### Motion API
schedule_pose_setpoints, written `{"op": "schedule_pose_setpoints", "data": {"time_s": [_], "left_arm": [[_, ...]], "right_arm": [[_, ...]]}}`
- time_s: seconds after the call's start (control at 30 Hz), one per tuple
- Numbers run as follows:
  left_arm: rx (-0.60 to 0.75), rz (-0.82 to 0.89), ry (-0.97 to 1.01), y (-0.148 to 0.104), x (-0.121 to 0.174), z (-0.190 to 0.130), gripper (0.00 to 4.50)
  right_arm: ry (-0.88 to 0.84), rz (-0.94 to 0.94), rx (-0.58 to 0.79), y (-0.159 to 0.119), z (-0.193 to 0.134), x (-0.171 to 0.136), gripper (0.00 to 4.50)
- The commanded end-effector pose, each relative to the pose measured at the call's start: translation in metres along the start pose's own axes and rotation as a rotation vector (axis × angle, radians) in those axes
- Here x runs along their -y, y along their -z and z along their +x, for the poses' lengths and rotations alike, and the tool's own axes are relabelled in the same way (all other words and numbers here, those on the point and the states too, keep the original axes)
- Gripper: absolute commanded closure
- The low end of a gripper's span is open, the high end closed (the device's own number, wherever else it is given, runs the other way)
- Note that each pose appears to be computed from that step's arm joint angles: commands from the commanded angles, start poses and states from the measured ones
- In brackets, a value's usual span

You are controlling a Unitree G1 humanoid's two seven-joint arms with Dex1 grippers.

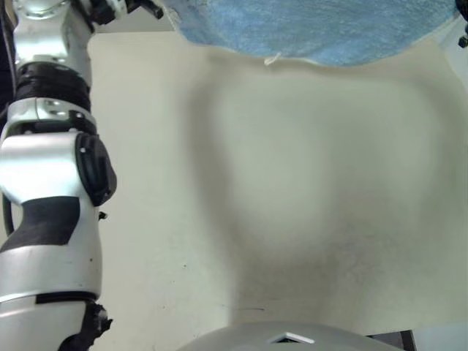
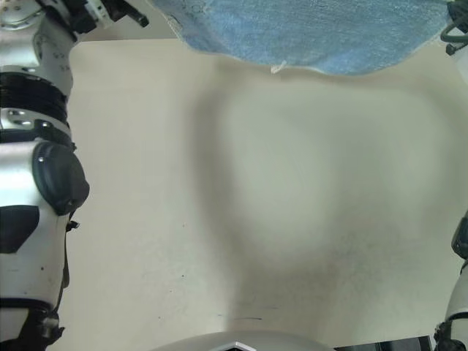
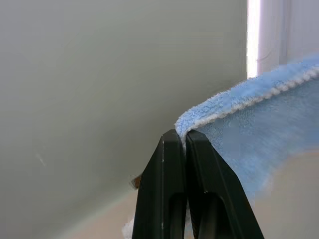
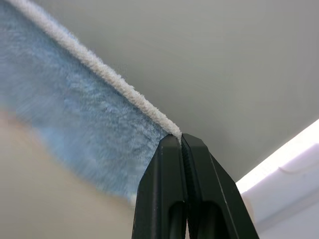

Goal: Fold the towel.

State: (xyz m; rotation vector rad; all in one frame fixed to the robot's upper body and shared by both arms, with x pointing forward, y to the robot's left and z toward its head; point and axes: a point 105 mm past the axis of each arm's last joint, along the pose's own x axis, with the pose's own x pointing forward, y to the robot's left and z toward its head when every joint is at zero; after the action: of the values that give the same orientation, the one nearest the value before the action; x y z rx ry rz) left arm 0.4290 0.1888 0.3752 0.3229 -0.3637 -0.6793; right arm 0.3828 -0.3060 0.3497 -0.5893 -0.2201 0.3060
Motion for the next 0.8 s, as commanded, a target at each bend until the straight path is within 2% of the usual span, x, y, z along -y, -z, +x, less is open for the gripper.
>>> {"op": "schedule_pose_setpoints", "data": {"time_s": [0.03,0.1,0.23,0.43,0.63,0.8], "left_arm": [[-0.036,-0.007,0.193,0.007,0.007,-0.043,4.5],[-0.091,-0.046,0.297,0.02,0.022,-0.066,4.5],[-0.278,-0.12,0.49,0.048,0.074,-0.12,4.5],[-0.489,-0.211,0.5,0.075,0.104,-0.164,4.5],[-0.551,-0.214,0.428,0.087,0.098,-0.171,4.5],[-0.579,-0.167,0.252,0.115,0.072,-0.149,4.5]], "right_arm": [[-0.086,0.045,-0.006,0.003,-0.034,-0.007,4.45],[-0.163,0.075,-0.044,0.014,-0.046,-0.026,4.45],[-0.382,0.163,-0.138,0.032,-0.077,-0.076,4.45],[-0.604,0.253,-0.256,0.052,-0.103,-0.126,4.45],[-0.705,0.286,-0.297,0.066,-0.104,-0.149,4.45],[-0.596,0.24,-0.28,0.076,-0.067,-0.145,4.45]]}}
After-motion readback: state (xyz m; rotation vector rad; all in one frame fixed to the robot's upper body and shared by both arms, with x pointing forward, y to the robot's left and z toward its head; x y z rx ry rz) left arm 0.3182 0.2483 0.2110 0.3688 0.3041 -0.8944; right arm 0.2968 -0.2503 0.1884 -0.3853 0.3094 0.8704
